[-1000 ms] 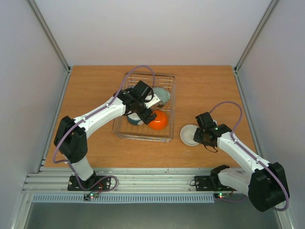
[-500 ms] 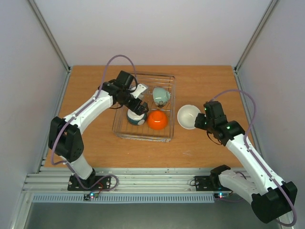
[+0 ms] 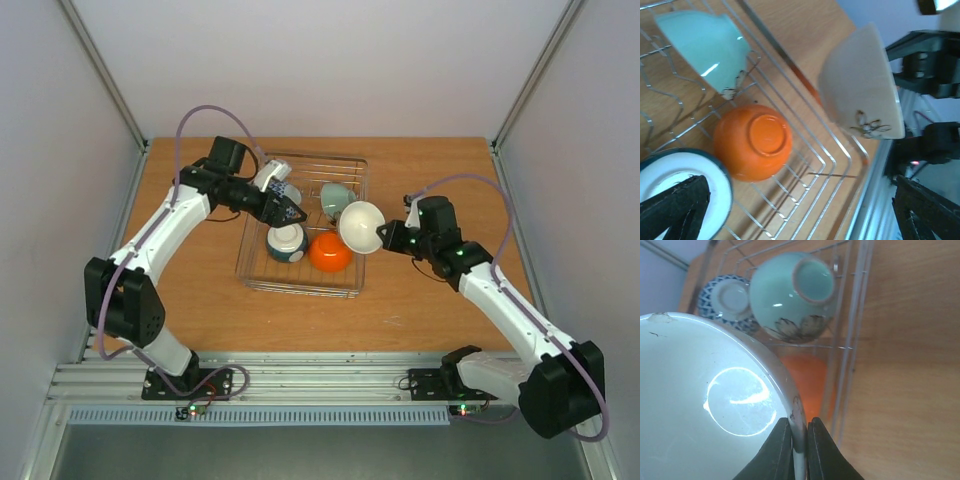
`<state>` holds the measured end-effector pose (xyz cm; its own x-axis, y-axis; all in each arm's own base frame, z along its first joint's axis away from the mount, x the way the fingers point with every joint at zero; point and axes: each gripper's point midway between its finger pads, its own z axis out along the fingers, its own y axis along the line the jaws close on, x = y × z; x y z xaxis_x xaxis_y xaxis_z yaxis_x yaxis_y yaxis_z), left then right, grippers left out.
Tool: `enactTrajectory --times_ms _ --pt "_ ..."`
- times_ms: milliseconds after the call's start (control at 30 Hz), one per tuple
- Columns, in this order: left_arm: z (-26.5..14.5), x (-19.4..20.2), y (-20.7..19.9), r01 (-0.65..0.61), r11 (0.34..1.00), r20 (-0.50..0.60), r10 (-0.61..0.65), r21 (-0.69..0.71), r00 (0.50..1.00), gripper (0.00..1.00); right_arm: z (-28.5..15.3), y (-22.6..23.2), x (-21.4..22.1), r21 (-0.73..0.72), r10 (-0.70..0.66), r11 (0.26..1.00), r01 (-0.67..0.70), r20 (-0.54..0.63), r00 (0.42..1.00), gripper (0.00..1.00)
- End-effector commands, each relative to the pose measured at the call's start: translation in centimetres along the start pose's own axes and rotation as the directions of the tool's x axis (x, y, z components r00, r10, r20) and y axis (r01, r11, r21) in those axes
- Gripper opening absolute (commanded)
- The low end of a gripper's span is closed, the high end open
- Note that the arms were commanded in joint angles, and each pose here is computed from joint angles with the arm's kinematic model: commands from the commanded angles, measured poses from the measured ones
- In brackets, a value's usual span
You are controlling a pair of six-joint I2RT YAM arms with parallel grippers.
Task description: Load the bowls into the dish rack
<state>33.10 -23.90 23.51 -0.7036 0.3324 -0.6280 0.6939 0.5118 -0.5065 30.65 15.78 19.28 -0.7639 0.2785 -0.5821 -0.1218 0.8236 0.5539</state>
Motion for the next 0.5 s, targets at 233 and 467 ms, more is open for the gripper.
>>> enactTrajectory --times_ms 233,467 --pt "0.1 -0.9 -2.2 0.099 0.958 0.003 -0.104 0.27 0.995 0.99 1.3 6.9 -3.8 -0.334 -0.04 0.939 0.084 0.138 0.99 0.01" --pt "0.1 -1.2 -2.7 0.12 0.94 0.006 -0.128 0.319 0.992 0.99 2.6 8.6 -3.4 -0.385 -0.059 0.917 0.101 0.12 0.991 0.01"
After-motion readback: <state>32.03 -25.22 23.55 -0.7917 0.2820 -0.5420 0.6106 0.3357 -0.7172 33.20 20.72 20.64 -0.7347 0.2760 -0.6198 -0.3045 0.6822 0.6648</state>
